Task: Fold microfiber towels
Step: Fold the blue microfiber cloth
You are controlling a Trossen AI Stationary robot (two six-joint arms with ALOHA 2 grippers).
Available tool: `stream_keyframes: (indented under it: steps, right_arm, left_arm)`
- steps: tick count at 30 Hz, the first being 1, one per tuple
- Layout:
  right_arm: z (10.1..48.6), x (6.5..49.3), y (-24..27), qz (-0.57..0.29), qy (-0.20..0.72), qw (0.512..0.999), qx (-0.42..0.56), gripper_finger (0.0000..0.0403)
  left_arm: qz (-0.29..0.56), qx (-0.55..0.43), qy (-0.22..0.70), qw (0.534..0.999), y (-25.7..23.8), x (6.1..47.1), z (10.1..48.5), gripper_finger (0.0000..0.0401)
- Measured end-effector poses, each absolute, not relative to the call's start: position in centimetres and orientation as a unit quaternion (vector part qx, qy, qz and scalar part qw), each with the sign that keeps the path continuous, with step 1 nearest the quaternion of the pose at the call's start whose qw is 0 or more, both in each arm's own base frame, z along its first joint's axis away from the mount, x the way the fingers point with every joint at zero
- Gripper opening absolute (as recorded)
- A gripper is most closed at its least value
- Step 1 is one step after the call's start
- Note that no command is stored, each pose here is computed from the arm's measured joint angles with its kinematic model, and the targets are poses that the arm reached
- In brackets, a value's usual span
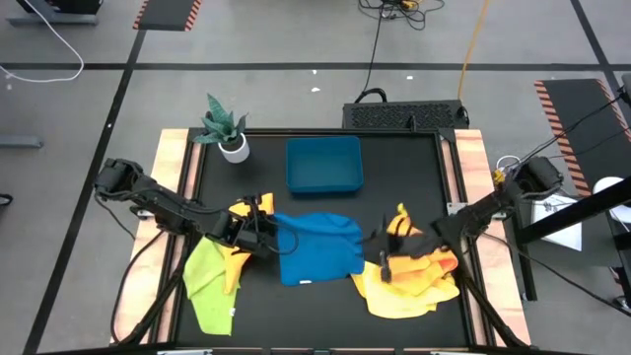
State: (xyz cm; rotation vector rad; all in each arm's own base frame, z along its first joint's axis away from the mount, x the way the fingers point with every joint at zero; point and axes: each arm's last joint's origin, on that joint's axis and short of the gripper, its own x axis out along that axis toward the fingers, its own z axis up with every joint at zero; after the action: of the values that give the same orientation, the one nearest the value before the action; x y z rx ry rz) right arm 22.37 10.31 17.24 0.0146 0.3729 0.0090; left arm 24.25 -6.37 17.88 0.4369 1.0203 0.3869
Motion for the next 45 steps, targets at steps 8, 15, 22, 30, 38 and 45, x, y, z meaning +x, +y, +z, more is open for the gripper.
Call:
stream_keyframes:
  steps: [8, 15, 22, 30, 38, 45]
  right_arm:
    - [17.0, 24.1, 15.0, 0.047, 0.38, 0.922, -0.048, 0.0102]
    - [14.1, 22.9, 14.7, 0.009, 0.508, 0.861, 0.013, 0.0097]
    - [13.4, 20.5, 11.1, -0.202, 0.601, 0.773, 0.004, 0.0097]
    - [14.3, 18.3, 6.3, -0.439, 0.605, 0.664, -0.011, 0.0097]
    - [16.3, 20.9, 6.5, -0.341, 0.497, 0.798, 0.002, 0.0104]
    - [18.2, 26.2, 7.6, -0.153, 0.357, 0.921, -0.025, 0.0116]
  left_arm:
    - [0.186, 0.2, 0.48, 0.834, -6.4, 24.2, 17.9, 0.001]
    - [0.186, 0.201, 0.481, 0.833, -6.4, 24.2, 17.9, 0.0005]
    - [0.184, 0.203, 0.481, 0.833, -6.4, 24.3, 17.9, 0.0013]
    - [0.182, 0.202, 0.48, 0.834, -6.4, 24.3, 17.9, 0.0014]
    - [0.178, 0.204, 0.476, 0.837, -6.4, 24.4, 17.9, 0.0007]
    - [0.16, 0.191, 0.479, 0.841, -6.6, 24.5, 17.9, 0.0005]
